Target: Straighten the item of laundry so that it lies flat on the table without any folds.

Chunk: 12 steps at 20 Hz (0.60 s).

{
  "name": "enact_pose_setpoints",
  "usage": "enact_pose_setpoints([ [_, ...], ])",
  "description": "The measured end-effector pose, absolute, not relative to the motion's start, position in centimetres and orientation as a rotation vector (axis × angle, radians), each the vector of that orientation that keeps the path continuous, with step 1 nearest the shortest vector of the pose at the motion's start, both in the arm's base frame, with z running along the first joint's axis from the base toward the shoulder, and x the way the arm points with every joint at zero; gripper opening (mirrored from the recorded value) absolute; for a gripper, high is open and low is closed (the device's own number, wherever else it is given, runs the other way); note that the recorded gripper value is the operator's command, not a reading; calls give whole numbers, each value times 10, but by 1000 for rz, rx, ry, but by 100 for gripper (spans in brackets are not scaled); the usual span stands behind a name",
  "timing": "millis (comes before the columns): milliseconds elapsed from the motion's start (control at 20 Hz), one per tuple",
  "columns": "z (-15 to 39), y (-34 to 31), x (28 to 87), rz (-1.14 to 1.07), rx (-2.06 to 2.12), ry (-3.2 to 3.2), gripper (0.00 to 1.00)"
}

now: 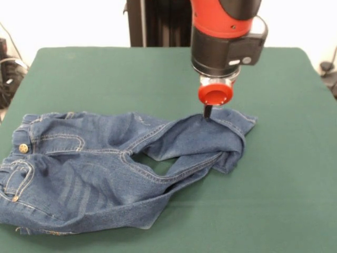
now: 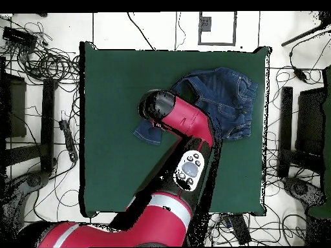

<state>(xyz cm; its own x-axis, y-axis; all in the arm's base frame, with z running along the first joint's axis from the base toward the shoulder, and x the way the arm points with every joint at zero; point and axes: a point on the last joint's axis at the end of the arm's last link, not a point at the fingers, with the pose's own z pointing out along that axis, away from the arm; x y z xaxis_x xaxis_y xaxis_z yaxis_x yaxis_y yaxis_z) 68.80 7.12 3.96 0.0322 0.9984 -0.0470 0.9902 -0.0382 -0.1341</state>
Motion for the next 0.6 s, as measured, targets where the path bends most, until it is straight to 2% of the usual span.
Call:
enact_pose_setpoints([
  [400,54,66,699,192,-2231,-2168,0],
  [450,54,65,700,195,-2233,-2171,100],
  [600,58,60,702,209,-2244,-2183,100],
])
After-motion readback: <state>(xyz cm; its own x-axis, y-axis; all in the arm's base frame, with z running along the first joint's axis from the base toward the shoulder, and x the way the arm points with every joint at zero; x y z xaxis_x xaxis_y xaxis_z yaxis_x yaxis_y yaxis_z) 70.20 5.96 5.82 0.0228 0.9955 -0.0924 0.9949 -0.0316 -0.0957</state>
